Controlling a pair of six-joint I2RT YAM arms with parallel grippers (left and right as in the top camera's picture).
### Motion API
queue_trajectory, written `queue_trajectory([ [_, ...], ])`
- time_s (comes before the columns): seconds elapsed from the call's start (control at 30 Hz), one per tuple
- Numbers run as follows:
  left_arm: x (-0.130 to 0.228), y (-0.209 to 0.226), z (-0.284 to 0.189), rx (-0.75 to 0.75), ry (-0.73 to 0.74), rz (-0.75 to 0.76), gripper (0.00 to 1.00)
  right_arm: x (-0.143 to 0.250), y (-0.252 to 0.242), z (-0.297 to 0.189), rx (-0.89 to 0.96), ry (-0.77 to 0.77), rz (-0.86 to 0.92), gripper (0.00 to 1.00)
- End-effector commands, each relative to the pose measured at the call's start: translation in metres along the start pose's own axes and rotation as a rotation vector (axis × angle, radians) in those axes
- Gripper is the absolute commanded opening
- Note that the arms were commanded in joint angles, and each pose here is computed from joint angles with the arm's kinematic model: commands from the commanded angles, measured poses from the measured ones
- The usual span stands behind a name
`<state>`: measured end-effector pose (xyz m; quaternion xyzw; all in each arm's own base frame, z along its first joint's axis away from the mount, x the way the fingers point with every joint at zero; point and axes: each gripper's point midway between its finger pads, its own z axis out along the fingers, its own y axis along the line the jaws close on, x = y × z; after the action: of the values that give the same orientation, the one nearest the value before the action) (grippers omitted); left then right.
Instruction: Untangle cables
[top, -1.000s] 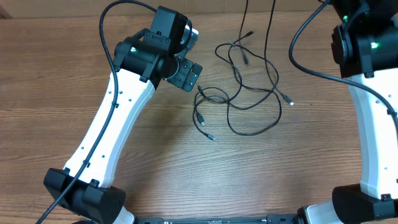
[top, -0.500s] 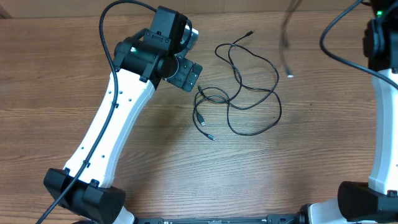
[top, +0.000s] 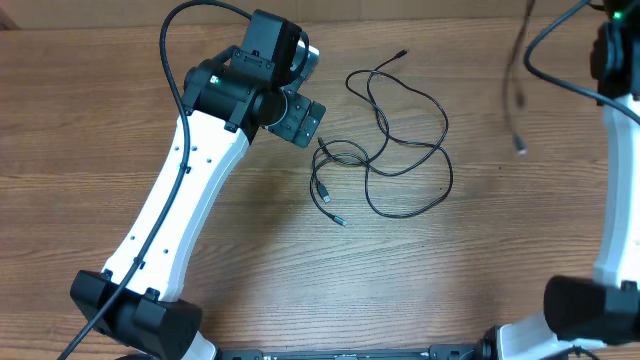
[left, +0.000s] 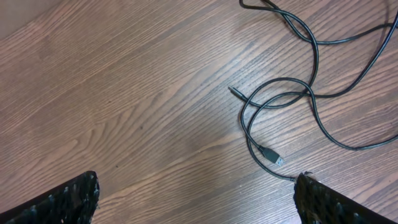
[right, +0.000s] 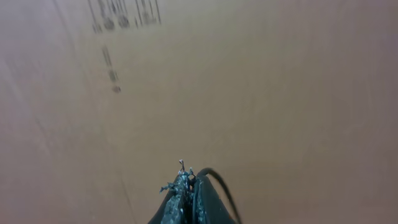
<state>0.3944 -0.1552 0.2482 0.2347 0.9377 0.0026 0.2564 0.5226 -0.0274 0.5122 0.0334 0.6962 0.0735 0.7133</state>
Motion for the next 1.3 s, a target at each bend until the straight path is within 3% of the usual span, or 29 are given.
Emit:
queue_trajectory([
  [0.0, 0.0, 0.001, 0.002, 0.007, 0.002, -0.019, 1.0, 0.011, 0.007, 0.017, -0.075, 0.007, -0.012, 0.04],
  [0.37, 0.0, 0.001, 0.002, 0.007, 0.002, -0.019, 0.99, 0.016, -0.031, 0.03, 0.035, -0.014, -0.088, 0.04],
  [0.63, 0.0, 0.001, 0.002, 0.007, 0.002, -0.019, 1.0, 0.077, -0.12, 0.046, 0.169, 0.134, -0.051, 0.04],
  [0.77, 0.0, 0.001, 0.002, 0.007, 0.002, -0.019, 1.0, 0.111, -0.137, 0.046, 0.135, 0.236, -0.01, 0.04],
  [1.03, 0.0, 0.001, 0.002, 0.007, 0.002, -0.019, 0.99, 0.174, -0.151, 0.056, 0.143, 0.388, 0.043, 0.34],
  [1.27, 0.0, 0.001, 0.002, 0.007, 0.002, -0.019, 1.0, 0.248, -0.166, 0.065, 0.151, 0.542, 0.066, 0.39],
])
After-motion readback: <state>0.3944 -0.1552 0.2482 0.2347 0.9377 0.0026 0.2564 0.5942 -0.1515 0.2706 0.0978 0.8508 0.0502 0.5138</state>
